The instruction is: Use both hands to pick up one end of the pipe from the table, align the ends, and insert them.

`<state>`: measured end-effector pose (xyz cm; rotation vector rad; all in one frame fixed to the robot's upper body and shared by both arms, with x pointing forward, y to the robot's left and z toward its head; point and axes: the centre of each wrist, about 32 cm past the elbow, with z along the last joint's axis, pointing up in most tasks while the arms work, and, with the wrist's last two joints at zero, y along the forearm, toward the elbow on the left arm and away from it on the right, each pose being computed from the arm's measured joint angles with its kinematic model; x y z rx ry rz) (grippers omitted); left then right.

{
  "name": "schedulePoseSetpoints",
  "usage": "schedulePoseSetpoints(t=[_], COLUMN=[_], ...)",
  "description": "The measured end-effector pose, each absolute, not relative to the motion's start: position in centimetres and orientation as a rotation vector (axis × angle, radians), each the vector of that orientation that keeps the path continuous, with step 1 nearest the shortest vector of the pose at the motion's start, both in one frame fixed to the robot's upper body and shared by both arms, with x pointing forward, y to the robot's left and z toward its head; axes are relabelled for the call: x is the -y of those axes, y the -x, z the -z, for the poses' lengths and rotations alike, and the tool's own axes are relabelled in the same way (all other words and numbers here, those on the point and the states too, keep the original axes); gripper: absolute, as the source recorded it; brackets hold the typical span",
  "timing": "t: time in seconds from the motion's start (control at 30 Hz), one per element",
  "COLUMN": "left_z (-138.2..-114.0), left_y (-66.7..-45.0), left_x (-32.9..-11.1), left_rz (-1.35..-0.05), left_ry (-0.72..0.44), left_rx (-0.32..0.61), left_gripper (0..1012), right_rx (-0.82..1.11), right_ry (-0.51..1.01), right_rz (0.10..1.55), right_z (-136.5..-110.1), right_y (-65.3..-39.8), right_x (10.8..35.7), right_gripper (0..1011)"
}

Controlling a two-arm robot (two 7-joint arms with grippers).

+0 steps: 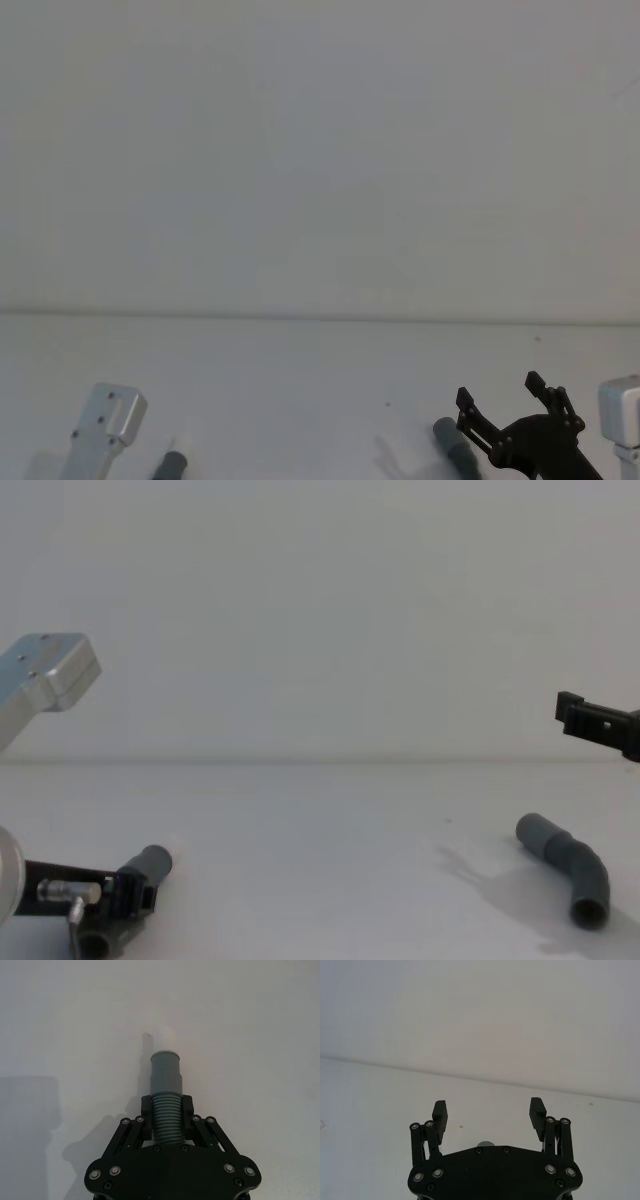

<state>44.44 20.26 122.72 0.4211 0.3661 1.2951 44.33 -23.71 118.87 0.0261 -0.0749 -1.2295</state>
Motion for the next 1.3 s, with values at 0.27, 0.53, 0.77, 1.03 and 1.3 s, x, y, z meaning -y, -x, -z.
schedulePoseSetpoints(t=[0.27, 0.53, 0.77, 1.03, 1.3], left_z=[-122.71, -122.71, -122.71, -122.71, -122.71], left_y=[-44.44, -44.44, -44.44, -44.44, -44.44], left_x=[-20.25, -20.26, -20.25, -20.25, -20.25], left_rz=[-1.295, -1.295, -1.295, -1.295, -1.295], left_ry=[-0.421, -0.421, -0.421, -0.421, -0.421], left_rx=[-0.366, -0.366, -0.366, -0.366, -0.366], left_gripper=[304, 304, 304, 304, 304], right_rx=[0.075, 0.075, 0.075, 0.075, 0.06], right_ry=[-0.026, -0.026, -0.026, -0.026, -0.003], right_rz=[1.23, 1.229, 1.229, 1.229, 1.23], right_z=[-118.87, -118.87, -118.87, -118.87, -119.11], right_y=[-44.33, -44.33, -44.33, -44.33, -44.49], right_x=[23.71, 23.71, 23.71, 23.71, 23.83], right_gripper=[1000, 1000, 1000, 1000, 1000])
